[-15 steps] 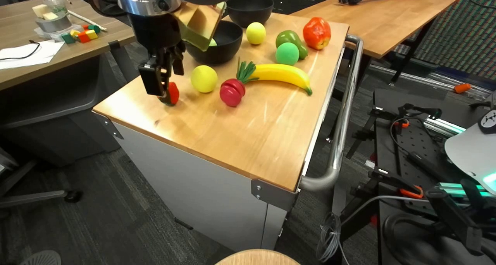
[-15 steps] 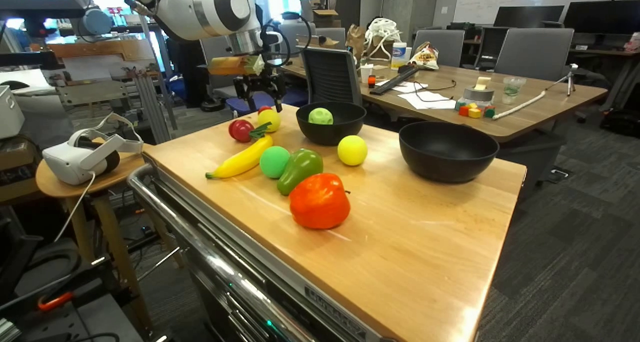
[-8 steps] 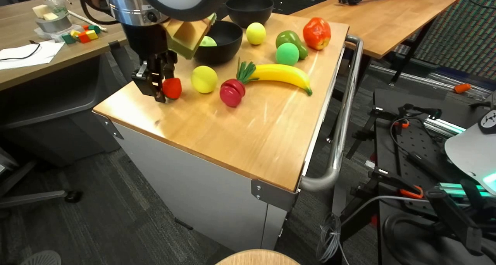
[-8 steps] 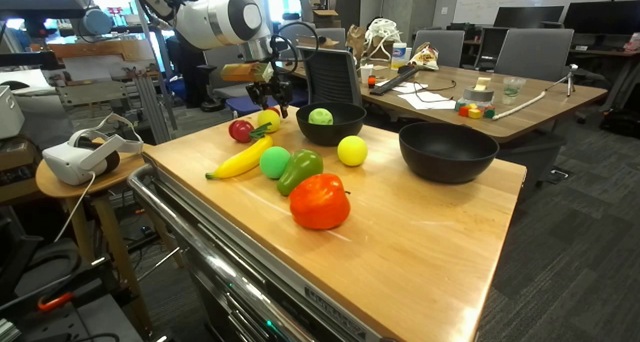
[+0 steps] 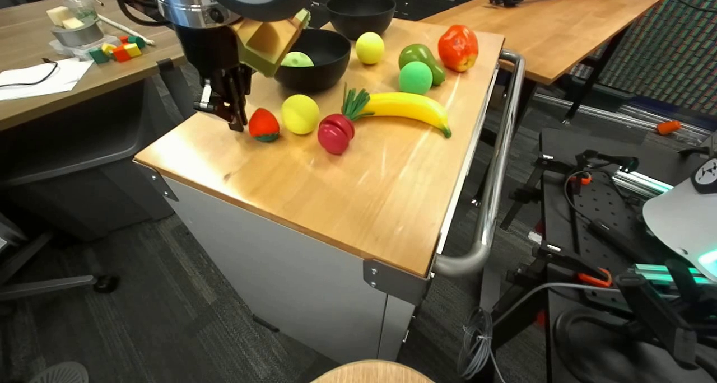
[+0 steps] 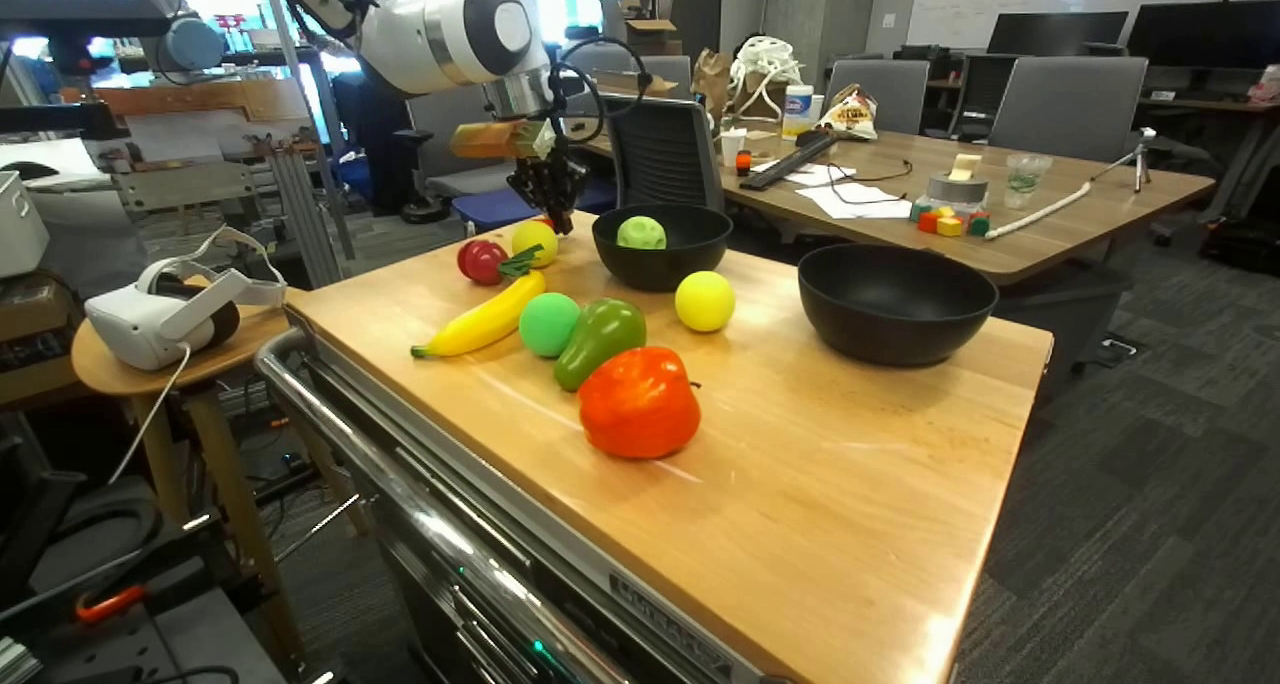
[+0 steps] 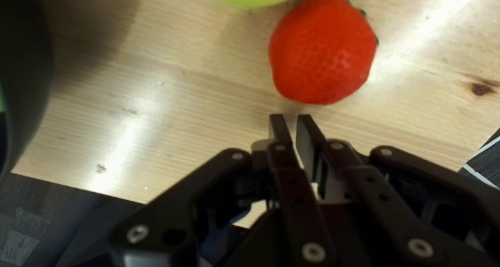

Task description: Place the fruits and vegetables inside the two black bowls

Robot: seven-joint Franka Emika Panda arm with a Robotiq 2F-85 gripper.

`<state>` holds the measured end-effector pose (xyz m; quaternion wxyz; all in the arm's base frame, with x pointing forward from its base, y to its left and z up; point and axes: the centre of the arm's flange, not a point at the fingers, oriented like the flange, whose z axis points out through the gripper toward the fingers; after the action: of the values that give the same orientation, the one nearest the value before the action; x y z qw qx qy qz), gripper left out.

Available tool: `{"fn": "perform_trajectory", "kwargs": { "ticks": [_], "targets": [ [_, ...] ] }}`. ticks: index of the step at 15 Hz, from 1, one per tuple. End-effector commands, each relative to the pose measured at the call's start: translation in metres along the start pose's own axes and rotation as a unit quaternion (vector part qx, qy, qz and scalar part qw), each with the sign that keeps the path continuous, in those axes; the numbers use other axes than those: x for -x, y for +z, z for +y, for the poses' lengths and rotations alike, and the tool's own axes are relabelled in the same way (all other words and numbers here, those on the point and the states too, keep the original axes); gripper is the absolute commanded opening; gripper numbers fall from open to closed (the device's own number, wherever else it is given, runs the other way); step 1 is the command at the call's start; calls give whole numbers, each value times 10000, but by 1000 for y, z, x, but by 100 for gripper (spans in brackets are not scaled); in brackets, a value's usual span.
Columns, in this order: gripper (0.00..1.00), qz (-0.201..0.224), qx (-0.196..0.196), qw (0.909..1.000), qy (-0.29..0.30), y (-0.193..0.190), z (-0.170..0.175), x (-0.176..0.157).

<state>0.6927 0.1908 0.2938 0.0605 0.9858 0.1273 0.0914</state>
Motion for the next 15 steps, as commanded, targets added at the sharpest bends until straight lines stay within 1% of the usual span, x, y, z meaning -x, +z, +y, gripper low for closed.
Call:
{"fn": "perform_trajectory", "kwargs": {
  "ticks": [1,3,4,8,9,15],
  "targets": [
    [46,-15,8,10000,-42,-27,16,-1],
    [60,-25,-145,9999,34,-33,24,-2],
    [69,-40,-231,9997,69,-37,27,-1],
    [99,-113,-401,9990,133,-39,35,0],
    [100,-148,-430,9989,135,-35,35,1],
    [100,-443,-736,9963,30,-18,18,6]
  ]
}}
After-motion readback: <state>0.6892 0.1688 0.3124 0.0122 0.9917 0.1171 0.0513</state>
